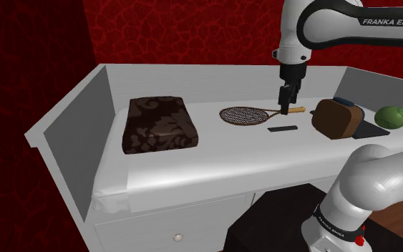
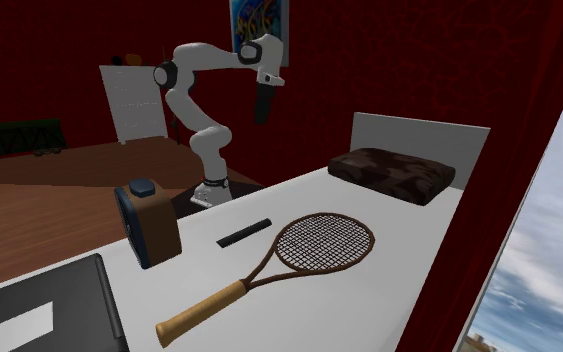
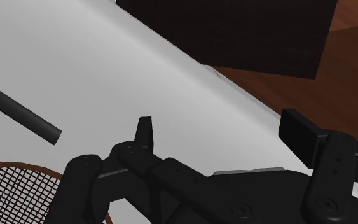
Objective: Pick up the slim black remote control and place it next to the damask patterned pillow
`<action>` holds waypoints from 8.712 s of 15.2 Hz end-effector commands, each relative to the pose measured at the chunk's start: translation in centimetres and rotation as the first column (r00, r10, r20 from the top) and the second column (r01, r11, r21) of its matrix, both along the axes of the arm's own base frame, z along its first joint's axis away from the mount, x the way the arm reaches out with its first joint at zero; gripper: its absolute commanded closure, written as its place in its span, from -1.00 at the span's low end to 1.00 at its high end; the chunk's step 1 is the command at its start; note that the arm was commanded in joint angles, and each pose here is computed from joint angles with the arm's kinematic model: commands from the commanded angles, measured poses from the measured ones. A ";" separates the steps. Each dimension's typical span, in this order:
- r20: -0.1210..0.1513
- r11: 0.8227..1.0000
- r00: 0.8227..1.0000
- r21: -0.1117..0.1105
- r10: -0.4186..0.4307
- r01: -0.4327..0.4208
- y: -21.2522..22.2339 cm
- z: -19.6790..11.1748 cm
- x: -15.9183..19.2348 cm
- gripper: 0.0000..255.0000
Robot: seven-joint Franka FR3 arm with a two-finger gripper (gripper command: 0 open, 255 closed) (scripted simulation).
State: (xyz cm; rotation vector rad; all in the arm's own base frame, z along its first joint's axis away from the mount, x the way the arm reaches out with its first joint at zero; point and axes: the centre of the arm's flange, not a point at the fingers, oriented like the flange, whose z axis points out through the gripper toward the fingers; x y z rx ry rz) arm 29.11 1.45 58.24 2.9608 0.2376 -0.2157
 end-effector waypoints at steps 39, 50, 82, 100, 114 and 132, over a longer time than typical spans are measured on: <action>0.106 0.618 0.655 0.250 0.748 -0.745 -42.6 -23.3 10.9 -1.00; 0.106 0.618 0.655 0.250 0.748 -0.745 -42.5 -26.8 10.7 -1.00; 0.106 0.618 0.655 0.250 0.748 -0.745 -42.5 -16.7 10.7 1.00; 0.106 0.618 0.655 0.250 0.748 -0.745 -42.5 -7.2 10.7 1.00; 0.106 0.618 0.655 0.250 0.748 -0.745 -26.7 -6.3 12.2 1.00; 0.106 0.618 0.655 0.250 0.748 -0.745 -3.1 -6.3 14.5 1.00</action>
